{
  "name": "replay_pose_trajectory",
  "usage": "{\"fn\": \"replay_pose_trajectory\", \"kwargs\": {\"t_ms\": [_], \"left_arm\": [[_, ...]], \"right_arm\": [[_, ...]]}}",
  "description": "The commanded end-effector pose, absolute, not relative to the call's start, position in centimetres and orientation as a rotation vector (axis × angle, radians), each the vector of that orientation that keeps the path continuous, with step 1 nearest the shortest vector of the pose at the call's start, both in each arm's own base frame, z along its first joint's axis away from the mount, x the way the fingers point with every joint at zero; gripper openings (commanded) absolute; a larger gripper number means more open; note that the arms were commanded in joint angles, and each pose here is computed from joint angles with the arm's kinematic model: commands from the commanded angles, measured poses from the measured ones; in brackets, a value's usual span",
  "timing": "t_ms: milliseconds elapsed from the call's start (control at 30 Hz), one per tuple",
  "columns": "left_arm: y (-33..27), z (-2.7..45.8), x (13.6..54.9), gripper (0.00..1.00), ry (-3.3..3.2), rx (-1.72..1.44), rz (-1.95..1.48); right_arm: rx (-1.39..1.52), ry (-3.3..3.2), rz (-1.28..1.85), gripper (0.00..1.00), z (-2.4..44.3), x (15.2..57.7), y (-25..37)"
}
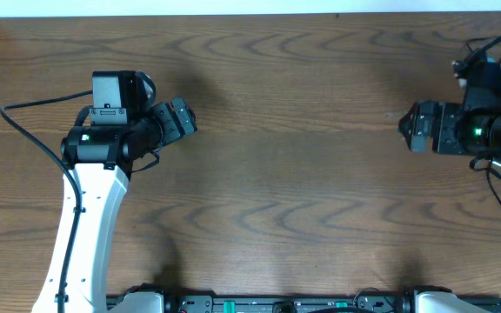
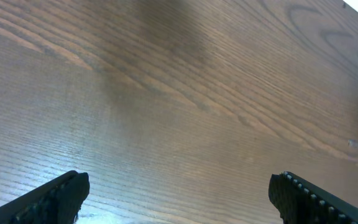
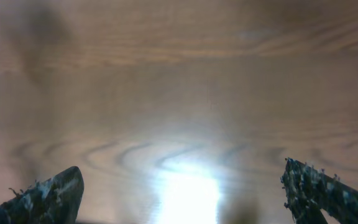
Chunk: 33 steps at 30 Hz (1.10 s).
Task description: Untangle cables
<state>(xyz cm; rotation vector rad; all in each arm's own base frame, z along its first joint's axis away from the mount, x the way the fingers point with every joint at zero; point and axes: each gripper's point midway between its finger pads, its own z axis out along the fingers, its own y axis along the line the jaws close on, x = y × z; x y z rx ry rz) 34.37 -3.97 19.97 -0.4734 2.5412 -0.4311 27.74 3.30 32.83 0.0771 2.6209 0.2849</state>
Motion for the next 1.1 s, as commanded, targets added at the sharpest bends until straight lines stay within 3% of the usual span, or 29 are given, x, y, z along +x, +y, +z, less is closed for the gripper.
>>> {"fn": "replay_pose_trajectory", "kwargs": {"t_ms": [0,133,300,733,1067], "left_arm": [[-3.7,20.4,34.7,0.98,2.529,-0.477,-0.423],[-3.7,20.4,34.7,0.98,2.529,-0.478,-0.423],[-3.7,20.4,34.7,0.98,2.529,-0.478,-0.423],[-3.7,20.4,34.7,0.98,2.529,-0.477,-0.423],[-3.7,20.4,34.7,0.98,2.529,-0.478,-0.423]], "right_arm": [[0.066,2.556,0.081,0.99,33.4,28.9,0.9],[-0.173,2.389,-0.043,0.99,35.4,30.9,0.5],[-0.336,2.264,-0.128,0.99,36.0,29.9,0.4],[-0.237,1.746,-0.129,0.99,36.9,25.0,0.8],[-0.094,1.506,-0.045,0.99,31.4,23.7,0.6]]}}
